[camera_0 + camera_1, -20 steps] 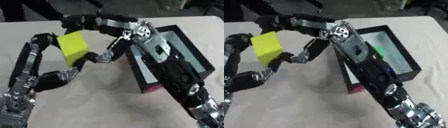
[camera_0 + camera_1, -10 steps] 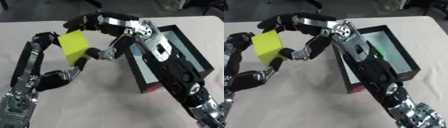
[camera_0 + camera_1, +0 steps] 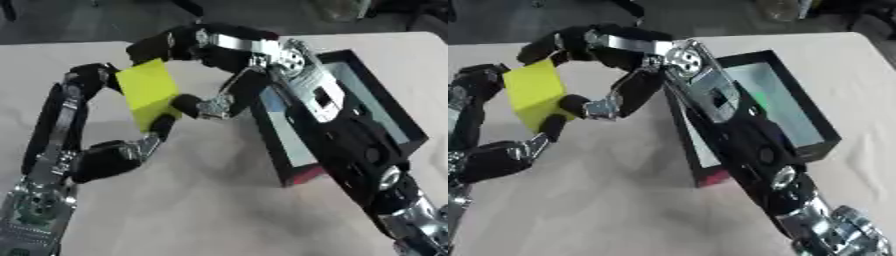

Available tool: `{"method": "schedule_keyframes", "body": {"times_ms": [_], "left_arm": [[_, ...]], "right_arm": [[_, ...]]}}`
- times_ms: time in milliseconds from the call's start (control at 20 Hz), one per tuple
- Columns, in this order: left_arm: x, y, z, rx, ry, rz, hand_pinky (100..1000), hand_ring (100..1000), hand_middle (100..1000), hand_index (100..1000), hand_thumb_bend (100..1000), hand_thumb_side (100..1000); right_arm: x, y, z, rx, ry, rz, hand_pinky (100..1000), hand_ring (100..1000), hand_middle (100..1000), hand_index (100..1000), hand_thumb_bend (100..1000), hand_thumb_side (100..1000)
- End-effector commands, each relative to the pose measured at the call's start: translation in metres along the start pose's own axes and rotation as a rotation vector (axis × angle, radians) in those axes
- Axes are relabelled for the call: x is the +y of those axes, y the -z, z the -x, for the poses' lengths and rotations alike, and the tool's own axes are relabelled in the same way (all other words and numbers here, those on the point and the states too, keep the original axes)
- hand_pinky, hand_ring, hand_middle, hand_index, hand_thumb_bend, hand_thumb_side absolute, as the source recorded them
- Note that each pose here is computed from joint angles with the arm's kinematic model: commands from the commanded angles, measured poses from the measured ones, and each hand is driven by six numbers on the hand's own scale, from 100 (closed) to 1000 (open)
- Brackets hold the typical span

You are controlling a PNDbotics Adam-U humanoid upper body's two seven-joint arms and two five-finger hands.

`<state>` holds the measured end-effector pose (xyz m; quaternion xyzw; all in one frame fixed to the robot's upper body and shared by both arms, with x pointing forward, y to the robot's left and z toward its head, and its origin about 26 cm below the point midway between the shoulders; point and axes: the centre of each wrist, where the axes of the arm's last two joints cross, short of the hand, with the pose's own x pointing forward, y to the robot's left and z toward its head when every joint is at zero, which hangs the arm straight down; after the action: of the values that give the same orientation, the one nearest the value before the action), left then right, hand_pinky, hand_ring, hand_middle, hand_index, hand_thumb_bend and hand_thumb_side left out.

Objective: Pick up the objects with one hand, pass them to the other hand, and then place them into the box on the other side of the table.

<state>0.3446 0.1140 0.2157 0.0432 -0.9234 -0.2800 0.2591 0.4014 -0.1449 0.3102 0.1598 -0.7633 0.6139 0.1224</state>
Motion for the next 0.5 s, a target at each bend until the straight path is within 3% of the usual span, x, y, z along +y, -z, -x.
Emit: {"method": "schedule_keyframes", "body": {"times_ms": [50, 500], "left_arm": [[-0.003, 0.0122, -0.0158, -0.082, -0.022, -0.002, 708, 507, 436, 527, 100, 257], [-0.0052, 0.0147, -0.0188, -0.107, -0.039, -0.005, 707, 503, 436, 527, 100, 258]], "right_arm": [[-0.0048, 0.0054, -0.0061, -0.065, -0.081, -0.08, 912, 1000, 415, 858, 100, 262], [-0.0039, 0.0065, -0.0057, -0.068, -0.083, -0.062, 898, 1000, 405, 815, 100, 267]]}}
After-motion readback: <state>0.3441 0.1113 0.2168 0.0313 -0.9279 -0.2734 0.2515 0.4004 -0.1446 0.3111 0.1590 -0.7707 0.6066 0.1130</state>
